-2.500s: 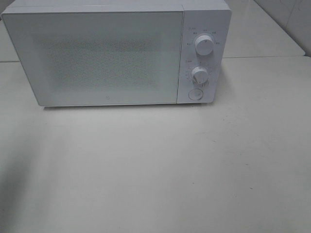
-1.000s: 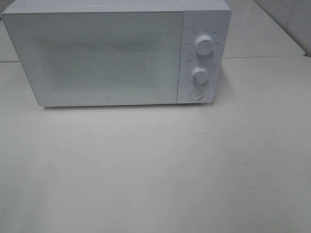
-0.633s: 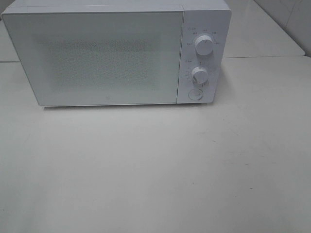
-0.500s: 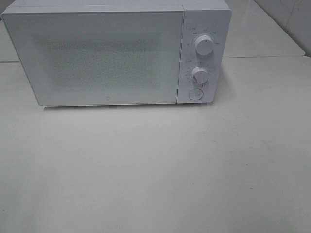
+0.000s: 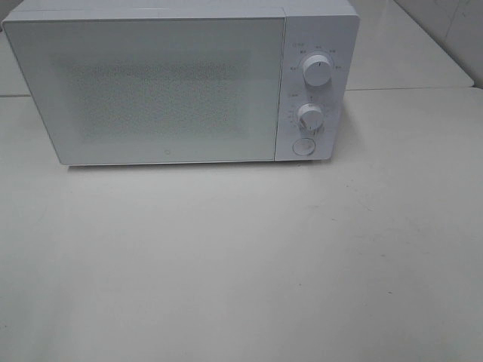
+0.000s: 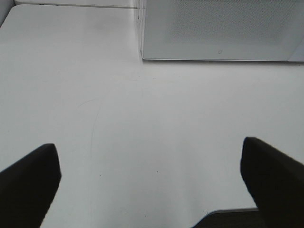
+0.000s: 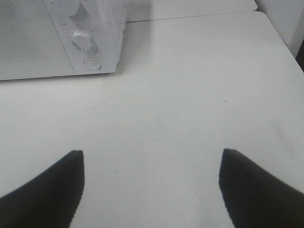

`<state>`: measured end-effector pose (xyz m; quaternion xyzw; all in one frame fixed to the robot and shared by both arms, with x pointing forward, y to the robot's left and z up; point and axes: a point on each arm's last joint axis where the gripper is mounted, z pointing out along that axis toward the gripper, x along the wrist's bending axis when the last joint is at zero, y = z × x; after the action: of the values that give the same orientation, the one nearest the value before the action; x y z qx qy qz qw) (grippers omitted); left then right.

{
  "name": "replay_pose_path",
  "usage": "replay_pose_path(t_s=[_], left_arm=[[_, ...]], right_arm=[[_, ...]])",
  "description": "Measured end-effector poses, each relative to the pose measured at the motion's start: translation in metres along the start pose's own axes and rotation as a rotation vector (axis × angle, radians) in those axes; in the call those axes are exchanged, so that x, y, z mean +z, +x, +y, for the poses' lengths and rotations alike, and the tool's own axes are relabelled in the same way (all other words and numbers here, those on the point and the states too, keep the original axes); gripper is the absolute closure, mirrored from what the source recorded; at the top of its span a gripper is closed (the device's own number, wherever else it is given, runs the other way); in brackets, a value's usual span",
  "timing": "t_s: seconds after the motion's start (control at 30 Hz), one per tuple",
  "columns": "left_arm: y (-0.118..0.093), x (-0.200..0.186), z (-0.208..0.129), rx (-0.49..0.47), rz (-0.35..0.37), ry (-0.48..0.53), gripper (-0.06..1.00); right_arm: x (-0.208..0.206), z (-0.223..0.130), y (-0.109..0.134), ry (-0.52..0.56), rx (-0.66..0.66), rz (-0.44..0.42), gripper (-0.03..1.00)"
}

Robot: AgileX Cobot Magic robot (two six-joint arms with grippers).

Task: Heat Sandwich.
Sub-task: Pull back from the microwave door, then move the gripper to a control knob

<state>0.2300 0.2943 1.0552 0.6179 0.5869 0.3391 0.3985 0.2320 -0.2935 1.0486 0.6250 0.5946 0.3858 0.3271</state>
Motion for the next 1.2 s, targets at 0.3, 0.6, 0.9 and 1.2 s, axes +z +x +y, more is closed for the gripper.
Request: replay_pose_path(t_s=[0.3, 0.6, 0.9, 1.2], left_arm=[[0.0, 0.0, 0.0, 0.0, 0.0, 0.0, -0.02], [0.0, 0.0, 0.0, 0.0, 0.0, 0.0, -0.02], [0.0, 0.0, 0.0, 0.0, 0.0, 0.0, -0.02], [0.0, 0.0, 0.0, 0.0, 0.0, 0.0, -0.02]], right_arm=[[-0.005, 0.008, 0.001, -0.066, -0.001, 0.004, 0.2], [0.008, 0.024, 0.001, -0.053, 0.004, 0.0, 0.2], [0.031, 0.048, 0.001, -0.089, 0.011, -0.004, 0.2], [0.059, 0.054, -0.001, -0.107, 0.018, -0.01, 0.2]])
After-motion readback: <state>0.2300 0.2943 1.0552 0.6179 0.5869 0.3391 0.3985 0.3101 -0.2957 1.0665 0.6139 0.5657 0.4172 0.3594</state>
